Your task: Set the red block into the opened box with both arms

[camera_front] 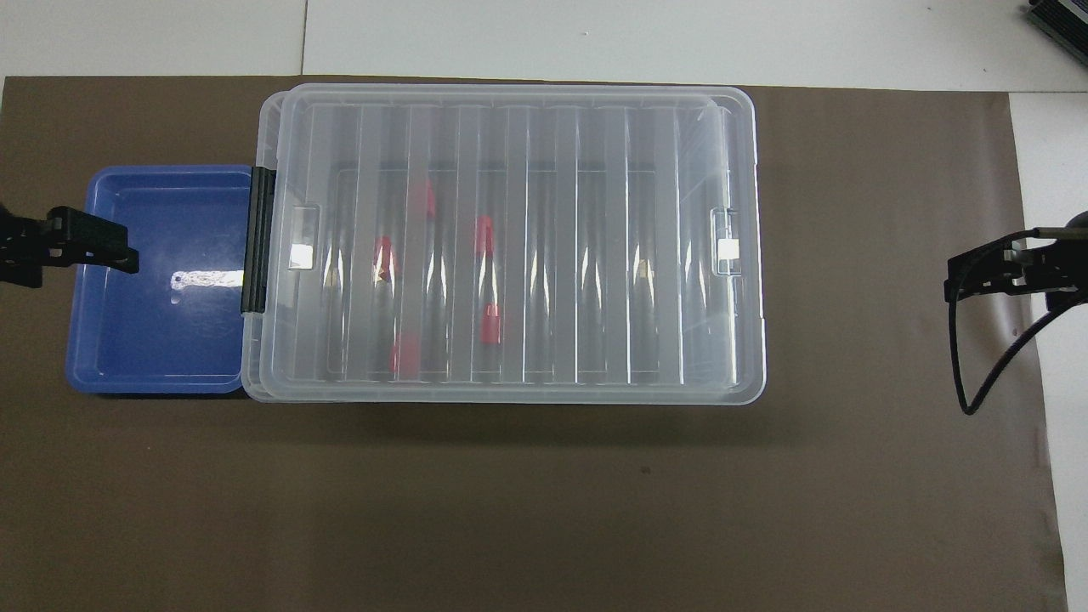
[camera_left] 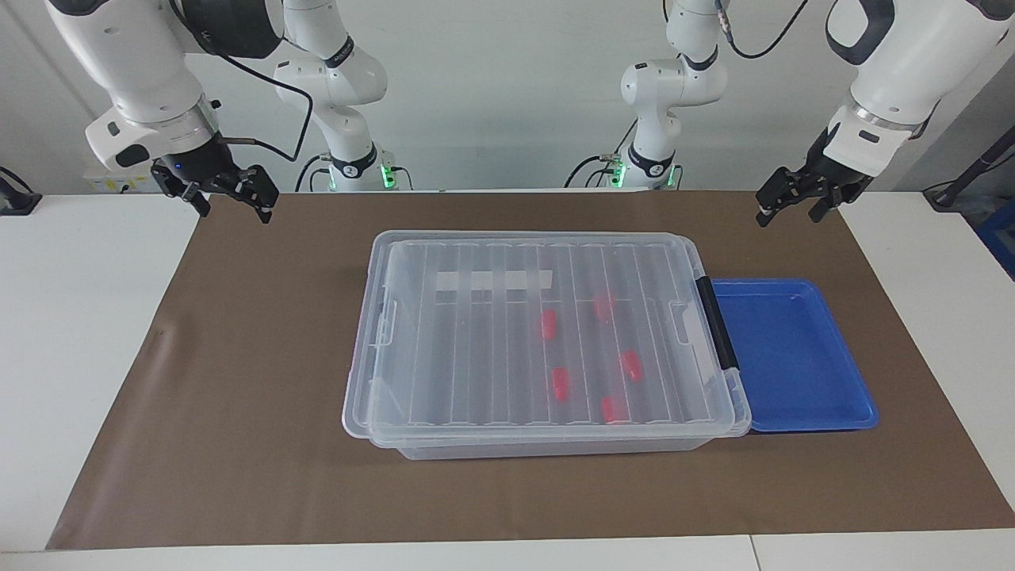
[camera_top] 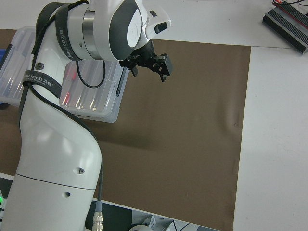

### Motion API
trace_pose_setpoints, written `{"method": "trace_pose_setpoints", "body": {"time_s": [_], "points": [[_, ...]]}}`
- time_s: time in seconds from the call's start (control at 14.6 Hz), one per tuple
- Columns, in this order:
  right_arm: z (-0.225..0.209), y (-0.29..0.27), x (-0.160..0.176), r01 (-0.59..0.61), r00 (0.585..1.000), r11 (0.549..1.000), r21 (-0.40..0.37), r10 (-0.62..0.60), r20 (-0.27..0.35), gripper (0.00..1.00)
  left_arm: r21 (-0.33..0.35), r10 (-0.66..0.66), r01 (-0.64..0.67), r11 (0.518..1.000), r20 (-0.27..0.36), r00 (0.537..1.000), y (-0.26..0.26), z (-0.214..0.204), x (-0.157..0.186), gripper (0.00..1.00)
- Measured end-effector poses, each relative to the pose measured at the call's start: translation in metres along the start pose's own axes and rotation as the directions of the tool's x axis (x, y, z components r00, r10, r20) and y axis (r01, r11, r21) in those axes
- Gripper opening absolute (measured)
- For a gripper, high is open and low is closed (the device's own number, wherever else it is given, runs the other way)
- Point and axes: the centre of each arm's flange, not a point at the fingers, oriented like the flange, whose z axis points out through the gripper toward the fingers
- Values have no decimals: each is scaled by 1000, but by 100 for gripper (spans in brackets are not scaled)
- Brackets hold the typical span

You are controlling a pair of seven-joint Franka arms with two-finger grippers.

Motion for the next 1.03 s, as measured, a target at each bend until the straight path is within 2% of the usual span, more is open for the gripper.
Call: {"method": "trace_pose_setpoints", "body": {"time_s": [0.48, 1.03], "points": [[0, 1, 0, 6, 1000, 1000, 0, -6, 0, 100, 95, 17, -15, 995, -13, 1000, -9, -1, 1, 100], [0, 2, 0, 9, 1000, 1000, 0, -9, 1, 100, 109, 21, -18, 994, -30, 999, -10, -2, 4, 100]]}}
